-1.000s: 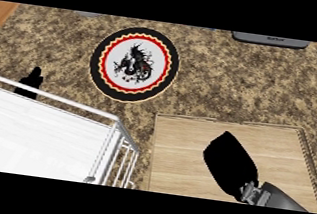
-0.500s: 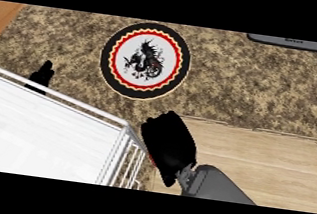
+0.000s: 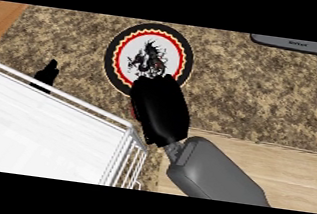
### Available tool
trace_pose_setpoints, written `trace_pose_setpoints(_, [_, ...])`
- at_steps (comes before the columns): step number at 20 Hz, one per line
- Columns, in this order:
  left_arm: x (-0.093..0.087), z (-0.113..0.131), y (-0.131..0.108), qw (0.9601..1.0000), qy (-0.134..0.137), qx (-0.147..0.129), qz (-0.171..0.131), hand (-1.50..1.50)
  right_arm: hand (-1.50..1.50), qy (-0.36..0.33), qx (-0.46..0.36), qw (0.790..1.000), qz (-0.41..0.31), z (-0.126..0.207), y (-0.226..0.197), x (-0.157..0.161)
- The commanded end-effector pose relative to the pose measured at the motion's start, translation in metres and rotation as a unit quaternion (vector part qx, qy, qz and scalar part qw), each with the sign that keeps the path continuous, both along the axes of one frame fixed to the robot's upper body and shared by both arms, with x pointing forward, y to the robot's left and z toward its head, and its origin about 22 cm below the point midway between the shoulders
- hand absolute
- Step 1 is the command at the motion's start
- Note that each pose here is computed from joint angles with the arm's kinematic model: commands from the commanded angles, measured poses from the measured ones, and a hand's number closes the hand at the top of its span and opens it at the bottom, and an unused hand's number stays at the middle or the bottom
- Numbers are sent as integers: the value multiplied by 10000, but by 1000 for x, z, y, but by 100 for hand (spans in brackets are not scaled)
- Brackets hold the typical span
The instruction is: Pick the bell pepper from the tray and place it in the plate
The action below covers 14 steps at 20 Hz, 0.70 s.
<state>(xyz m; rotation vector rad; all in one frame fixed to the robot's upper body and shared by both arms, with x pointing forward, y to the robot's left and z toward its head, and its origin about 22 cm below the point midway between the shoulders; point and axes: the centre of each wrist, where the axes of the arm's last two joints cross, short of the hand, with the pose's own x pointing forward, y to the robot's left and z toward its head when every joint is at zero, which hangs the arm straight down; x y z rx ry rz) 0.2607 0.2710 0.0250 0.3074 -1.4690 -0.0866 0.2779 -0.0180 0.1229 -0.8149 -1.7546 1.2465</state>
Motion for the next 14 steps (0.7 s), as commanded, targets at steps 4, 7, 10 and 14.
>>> trace_pose_setpoints(4, [-10,-27,-28,9968,679,-295,-298,0,150,-403,1095,9898,-813,32,30,30])
trace_pose_setpoints(7, [-1,-23,-32,9958,774,-353,-328,0,150,-367,1099,9877,-1048,33,37,47])
trace_pose_setpoints(10, [0,-25,-37,9966,696,-342,-266,0,150,-347,1194,9846,-1229,25,34,67])
trace_pose_setpoints(14, [-1,-25,-28,9961,757,-340,-313,0,150,-104,1007,9841,-1457,22,34,87])
